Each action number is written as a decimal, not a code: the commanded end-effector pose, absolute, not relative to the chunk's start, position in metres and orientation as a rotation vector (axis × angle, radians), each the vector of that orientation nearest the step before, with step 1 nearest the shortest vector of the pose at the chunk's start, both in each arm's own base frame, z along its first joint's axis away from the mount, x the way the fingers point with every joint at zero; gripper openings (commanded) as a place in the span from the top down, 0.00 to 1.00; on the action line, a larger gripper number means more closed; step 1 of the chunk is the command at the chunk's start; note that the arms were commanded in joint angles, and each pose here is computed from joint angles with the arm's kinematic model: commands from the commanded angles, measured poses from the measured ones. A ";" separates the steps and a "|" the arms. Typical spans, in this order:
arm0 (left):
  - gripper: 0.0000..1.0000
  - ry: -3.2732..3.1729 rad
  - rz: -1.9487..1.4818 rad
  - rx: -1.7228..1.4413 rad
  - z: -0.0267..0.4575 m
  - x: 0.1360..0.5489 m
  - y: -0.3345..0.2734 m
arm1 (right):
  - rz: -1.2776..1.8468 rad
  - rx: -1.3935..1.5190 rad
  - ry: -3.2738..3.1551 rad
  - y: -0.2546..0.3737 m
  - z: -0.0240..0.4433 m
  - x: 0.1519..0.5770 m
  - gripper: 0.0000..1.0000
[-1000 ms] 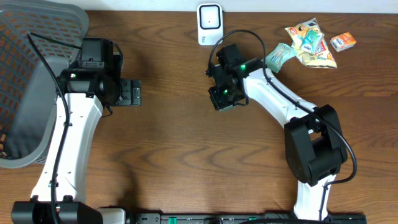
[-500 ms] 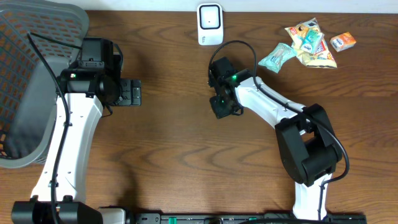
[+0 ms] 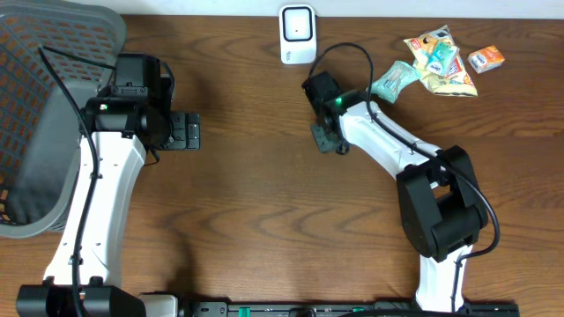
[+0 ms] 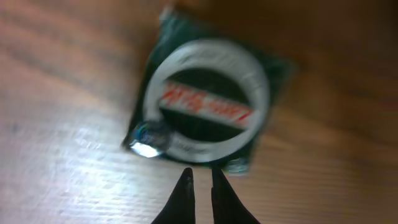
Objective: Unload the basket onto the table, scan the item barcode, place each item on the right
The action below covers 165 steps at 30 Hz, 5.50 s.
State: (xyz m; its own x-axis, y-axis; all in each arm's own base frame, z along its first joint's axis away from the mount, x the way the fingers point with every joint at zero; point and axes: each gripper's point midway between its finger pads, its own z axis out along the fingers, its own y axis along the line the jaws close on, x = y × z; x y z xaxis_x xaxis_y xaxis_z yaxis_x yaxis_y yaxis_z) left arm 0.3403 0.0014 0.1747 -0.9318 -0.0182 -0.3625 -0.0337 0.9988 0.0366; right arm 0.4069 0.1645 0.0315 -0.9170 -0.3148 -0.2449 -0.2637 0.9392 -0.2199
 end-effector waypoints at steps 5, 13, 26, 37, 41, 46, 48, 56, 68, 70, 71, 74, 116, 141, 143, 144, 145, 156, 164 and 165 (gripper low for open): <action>0.02 2.783 0.075 -0.030 0.171 0.339 0.003 | -0.301 -0.369 2.743 0.165 0.056 0.431 0.81; 0.02 2.783 0.075 -0.030 0.171 0.339 0.003 | -0.158 -0.364 2.741 0.182 0.054 0.434 0.25; 0.02 2.783 0.075 -0.030 0.171 0.339 0.003 | -0.071 0.130 2.748 0.154 0.039 0.444 0.27; 0.02 2.783 0.075 -0.030 0.171 0.339 0.003 | 0.056 0.027 2.752 0.177 0.030 0.441 0.25; 0.03 2.783 0.075 -0.030 0.171 0.339 0.003 | 0.046 0.023 2.768 0.175 0.026 0.437 0.24; 0.02 2.783 0.075 -0.030 0.171 0.339 0.003 | -0.029 0.030 2.784 0.164 0.013 0.430 0.21; 0.02 2.783 0.075 -0.030 0.171 0.339 0.003 | -0.035 0.029 2.796 0.163 0.007 0.429 0.21; 0.02 2.783 0.075 -0.030 0.171 0.339 0.003 | -0.028 0.027 2.798 0.166 -0.004 0.431 0.32; 0.02 2.783 0.075 -0.030 0.171 0.339 0.003 | -0.001 -0.042 2.768 0.172 -0.001 0.439 0.53; 0.02 2.783 0.075 -0.030 0.171 0.339 0.003 | 0.006 -0.058 2.751 0.175 0.005 0.445 0.55; 0.02 2.783 0.075 -0.030 0.171 0.339 0.003 | 0.010 -0.057 2.743 0.176 0.008 0.447 0.54; 0.02 2.783 0.075 -0.030 0.171 0.339 0.003 | 0.036 -0.095 2.676 0.185 0.030 0.467 0.53; 0.02 2.784 0.075 -0.030 0.171 0.339 0.003 | 0.188 -0.227 1.794 0.272 0.192 0.679 0.59; 0.02 2.783 0.075 -0.030 0.171 0.339 0.003 | 0.141 -0.060 1.872 0.214 0.172 0.694 0.57; 0.02 2.783 0.075 -0.030 0.171 0.339 0.003 | 0.133 -0.042 1.859 0.202 0.188 0.695 0.56; 0.02 2.783 0.075 -0.030 0.171 0.339 0.003 | 0.126 -0.032 1.856 0.194 0.196 0.695 0.56; 0.02 2.783 0.075 -0.030 0.171 0.339 0.003 | 0.119 -0.022 1.855 0.186 0.204 0.695 0.56; 0.02 2.783 0.075 -0.030 0.171 0.339 0.003 | -0.075 0.150 2.099 0.037 0.201 0.671 0.51; 0.02 2.783 0.075 -0.030 0.171 0.339 0.003 | -0.205 0.225 2.308 -0.044 0.160 0.639 0.43; 0.02 2.783 0.075 -0.030 0.171 0.339 0.003 | -0.211 0.235 2.319 -0.050 0.158 0.637 0.38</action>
State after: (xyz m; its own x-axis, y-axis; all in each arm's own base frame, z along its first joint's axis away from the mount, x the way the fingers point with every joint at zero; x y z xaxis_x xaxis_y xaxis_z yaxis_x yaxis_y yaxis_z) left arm 0.3404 0.0014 0.1749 -0.9317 -0.0182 -0.3628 -0.0337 0.9988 0.0366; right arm 0.6385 -0.0425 0.1457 -0.6854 0.1171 -0.7187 0.2343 0.9700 -0.0654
